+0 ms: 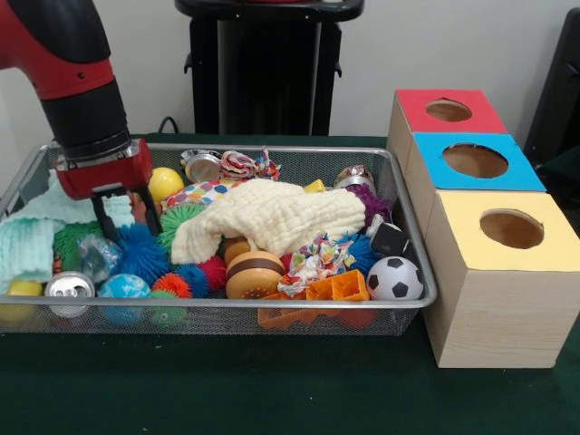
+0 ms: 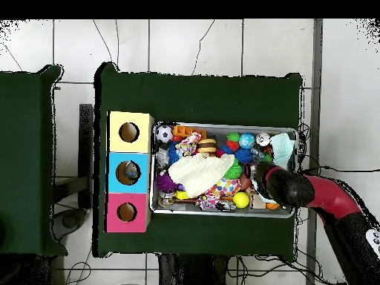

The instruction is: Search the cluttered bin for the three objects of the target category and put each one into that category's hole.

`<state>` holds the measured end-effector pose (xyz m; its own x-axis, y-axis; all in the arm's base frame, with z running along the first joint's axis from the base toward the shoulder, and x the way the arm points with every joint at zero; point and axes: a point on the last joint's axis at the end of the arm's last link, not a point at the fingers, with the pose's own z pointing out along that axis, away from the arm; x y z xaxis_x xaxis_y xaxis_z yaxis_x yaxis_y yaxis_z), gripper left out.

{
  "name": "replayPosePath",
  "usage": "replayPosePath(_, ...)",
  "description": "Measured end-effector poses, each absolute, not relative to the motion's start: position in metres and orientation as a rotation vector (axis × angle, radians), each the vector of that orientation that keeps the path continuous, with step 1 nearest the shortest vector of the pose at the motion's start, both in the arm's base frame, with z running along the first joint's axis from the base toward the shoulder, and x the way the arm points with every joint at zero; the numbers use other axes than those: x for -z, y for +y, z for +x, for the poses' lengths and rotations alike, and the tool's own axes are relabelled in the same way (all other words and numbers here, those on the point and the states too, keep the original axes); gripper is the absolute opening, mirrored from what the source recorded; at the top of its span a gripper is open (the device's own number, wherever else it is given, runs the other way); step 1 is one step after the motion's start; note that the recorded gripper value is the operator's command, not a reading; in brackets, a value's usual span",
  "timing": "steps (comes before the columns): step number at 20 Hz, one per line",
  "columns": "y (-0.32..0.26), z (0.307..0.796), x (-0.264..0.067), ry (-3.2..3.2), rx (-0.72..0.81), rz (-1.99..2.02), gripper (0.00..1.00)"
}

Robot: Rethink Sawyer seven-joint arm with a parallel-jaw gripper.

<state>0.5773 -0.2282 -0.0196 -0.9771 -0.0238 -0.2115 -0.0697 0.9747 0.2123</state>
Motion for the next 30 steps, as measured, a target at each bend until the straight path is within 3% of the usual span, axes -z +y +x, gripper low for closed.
replayPosePath(12,-0.231,0.579,0.022,2.911,-0.322,-0.061,1.0)
replayPosePath(25,-0.28,0.586,-0.044,2.888,-0.215,0.035,1.0)
replayPosePath(30,-0.286,0.588,-0.052,2.881,-0.192,0.038,1.0)
